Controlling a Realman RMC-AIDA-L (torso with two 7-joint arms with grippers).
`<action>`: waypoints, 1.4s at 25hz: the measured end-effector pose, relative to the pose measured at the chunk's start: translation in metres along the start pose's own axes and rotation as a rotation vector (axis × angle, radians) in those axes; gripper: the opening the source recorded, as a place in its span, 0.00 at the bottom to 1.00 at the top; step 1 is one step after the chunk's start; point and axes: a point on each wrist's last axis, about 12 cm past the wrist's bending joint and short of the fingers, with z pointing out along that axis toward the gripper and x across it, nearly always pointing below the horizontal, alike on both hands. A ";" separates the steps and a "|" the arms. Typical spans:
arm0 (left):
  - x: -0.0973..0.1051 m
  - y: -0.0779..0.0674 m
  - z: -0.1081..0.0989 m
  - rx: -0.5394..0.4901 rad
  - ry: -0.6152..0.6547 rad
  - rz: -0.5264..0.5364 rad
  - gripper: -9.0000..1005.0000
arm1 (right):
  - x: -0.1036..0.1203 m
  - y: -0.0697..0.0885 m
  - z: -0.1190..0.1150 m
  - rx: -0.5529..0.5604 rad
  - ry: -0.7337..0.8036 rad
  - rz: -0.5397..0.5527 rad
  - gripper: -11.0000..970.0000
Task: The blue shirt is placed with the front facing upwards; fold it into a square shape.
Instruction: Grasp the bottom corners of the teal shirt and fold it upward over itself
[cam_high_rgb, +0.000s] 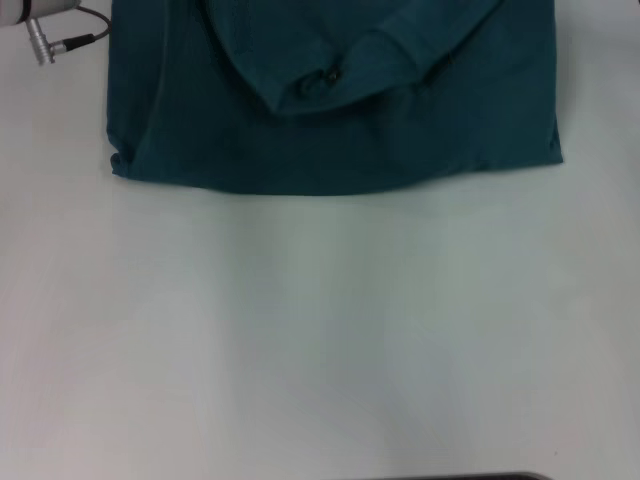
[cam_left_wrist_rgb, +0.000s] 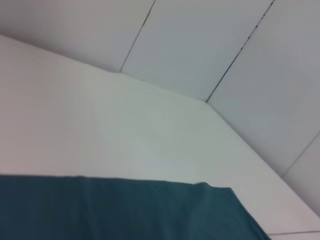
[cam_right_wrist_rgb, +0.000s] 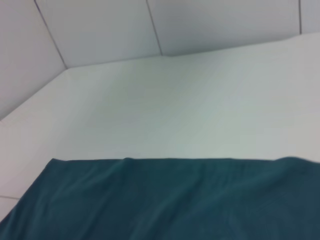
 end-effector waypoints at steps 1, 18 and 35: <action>-0.001 0.000 0.001 -0.006 -0.003 0.010 0.04 | 0.000 0.001 0.002 0.010 -0.005 -0.011 0.07; -0.018 -0.008 0.016 -0.086 -0.033 0.159 0.07 | -0.018 0.019 0.027 0.102 -0.052 -0.158 0.07; -0.019 -0.006 0.026 -0.134 -0.036 0.199 0.11 | -0.013 0.016 0.026 0.120 -0.054 -0.148 0.07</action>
